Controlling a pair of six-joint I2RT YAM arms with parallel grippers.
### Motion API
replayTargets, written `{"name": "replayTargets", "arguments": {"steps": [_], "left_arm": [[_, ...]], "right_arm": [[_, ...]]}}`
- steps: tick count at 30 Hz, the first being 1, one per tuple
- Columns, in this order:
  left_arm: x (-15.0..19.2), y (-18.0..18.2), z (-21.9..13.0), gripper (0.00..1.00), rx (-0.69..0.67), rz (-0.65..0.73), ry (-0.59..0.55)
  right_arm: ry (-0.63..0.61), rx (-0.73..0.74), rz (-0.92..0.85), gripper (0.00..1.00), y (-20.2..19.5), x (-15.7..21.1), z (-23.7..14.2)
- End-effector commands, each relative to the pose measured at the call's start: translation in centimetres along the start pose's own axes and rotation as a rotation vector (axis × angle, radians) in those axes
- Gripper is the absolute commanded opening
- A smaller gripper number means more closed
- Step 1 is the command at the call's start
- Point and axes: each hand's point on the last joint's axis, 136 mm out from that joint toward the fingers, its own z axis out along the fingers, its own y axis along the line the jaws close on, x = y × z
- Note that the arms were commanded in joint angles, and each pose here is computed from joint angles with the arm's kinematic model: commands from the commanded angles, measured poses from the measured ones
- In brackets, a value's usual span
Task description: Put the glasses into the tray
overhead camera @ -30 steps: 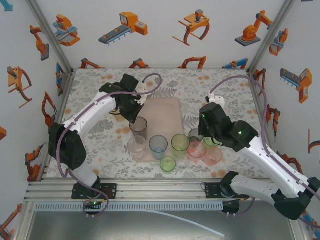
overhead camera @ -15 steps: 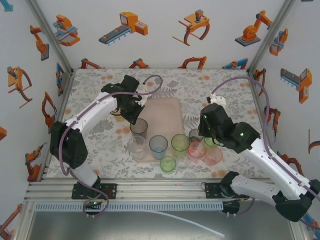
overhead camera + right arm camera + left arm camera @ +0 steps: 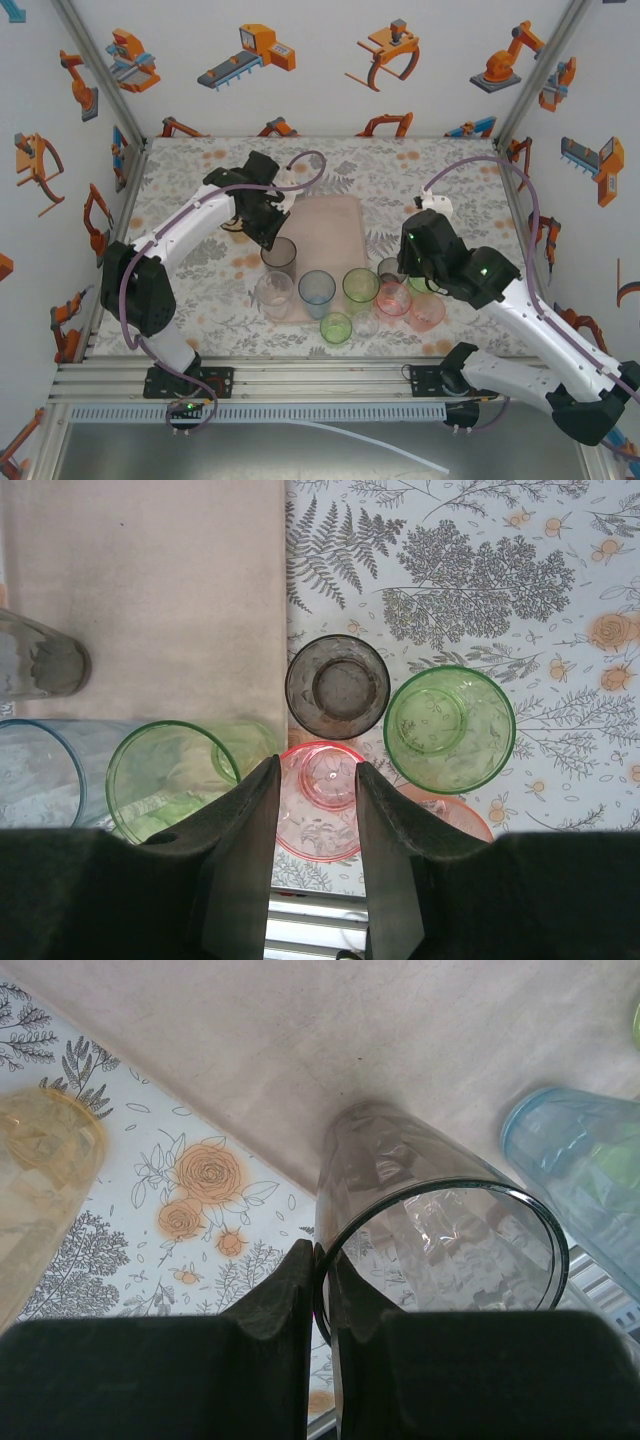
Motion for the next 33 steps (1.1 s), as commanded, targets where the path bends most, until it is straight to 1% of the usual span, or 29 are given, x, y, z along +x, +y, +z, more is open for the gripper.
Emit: {"name": "replayTargets", "arguments": {"steps": [1,3,10,15,27,31,33], "left_arm": [[0.6,-0.7,0.8,0.16,0.037,0.001,0.024],[0.7,-0.7,0.7,0.17,0.032,0.006,0.025],[0.9,-0.5,-0.2,0.30,0.004,0.020,0.006],[1.0,-0.4,-0.9,0.35,-0.013,0.031,-0.004],[0.2,0.2,-4.3,0.43,-0.086,0.068,-0.068],[0.0,0.5,-5.7,0.43,-0.120,0.078,-0.095],[-0.1,0.7,-6.6,0.44,-0.142,0.082,-0.114]], "right_arm": [[-0.011,0.004,0.032,0.37,-0.3,0.0,-0.1],[-0.012,0.004,0.033,0.37,-0.3,-0.1,-0.2],[-0.014,0.001,0.035,0.37,-0.3,-0.1,-0.3],[-0.016,-0.005,0.038,0.37,-0.2,-0.2,-0.4],[-0.020,-0.013,0.035,0.39,0.1,-0.9,-0.8],[-0.021,-0.011,0.028,0.44,0.3,-1.4,-0.8],[-0.021,-0.015,0.024,0.45,0.5,-1.6,-0.9]]}}
